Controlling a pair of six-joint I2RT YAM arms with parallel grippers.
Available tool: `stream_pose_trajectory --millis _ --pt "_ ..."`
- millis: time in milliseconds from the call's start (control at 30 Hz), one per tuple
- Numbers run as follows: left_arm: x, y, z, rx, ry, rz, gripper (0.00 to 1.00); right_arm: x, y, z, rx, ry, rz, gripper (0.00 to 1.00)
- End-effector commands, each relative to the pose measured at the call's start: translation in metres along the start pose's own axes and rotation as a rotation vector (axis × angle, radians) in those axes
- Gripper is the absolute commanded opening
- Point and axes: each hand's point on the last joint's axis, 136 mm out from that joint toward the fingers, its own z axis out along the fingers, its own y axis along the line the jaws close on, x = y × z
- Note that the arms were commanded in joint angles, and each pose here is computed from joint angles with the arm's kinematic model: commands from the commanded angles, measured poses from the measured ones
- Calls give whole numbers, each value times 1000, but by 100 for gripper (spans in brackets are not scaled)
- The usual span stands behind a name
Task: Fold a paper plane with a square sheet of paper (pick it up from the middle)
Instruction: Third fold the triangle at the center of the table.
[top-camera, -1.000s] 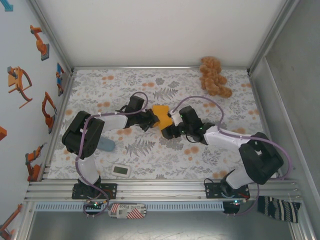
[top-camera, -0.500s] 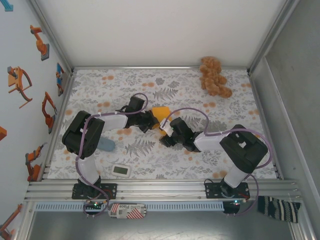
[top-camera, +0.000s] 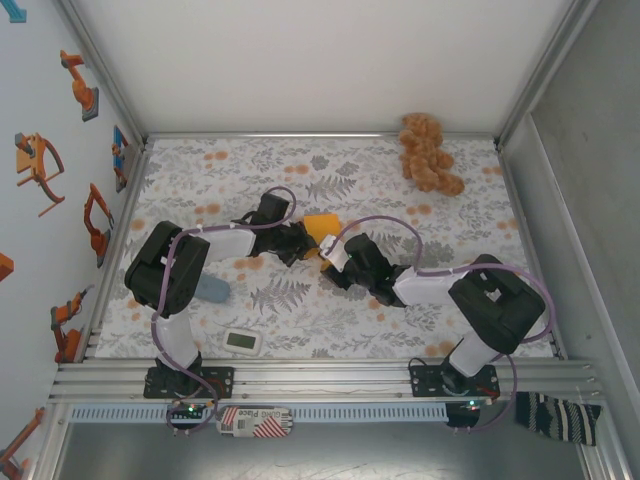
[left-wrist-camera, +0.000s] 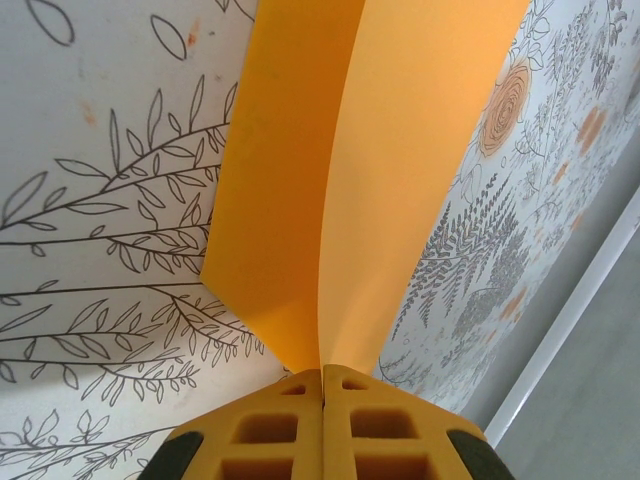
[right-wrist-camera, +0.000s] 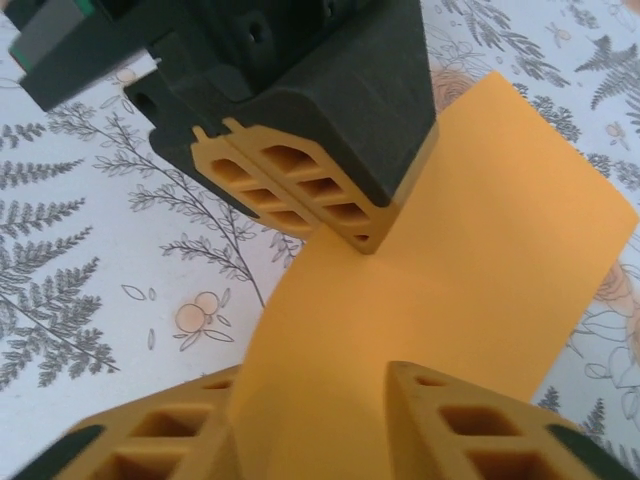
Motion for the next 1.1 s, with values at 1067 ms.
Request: stream_pose_trajectory --millis 1067 --pt "-43 -21 -40 -63 -136 186 31 -19 60 -2 -375 40 276 0"
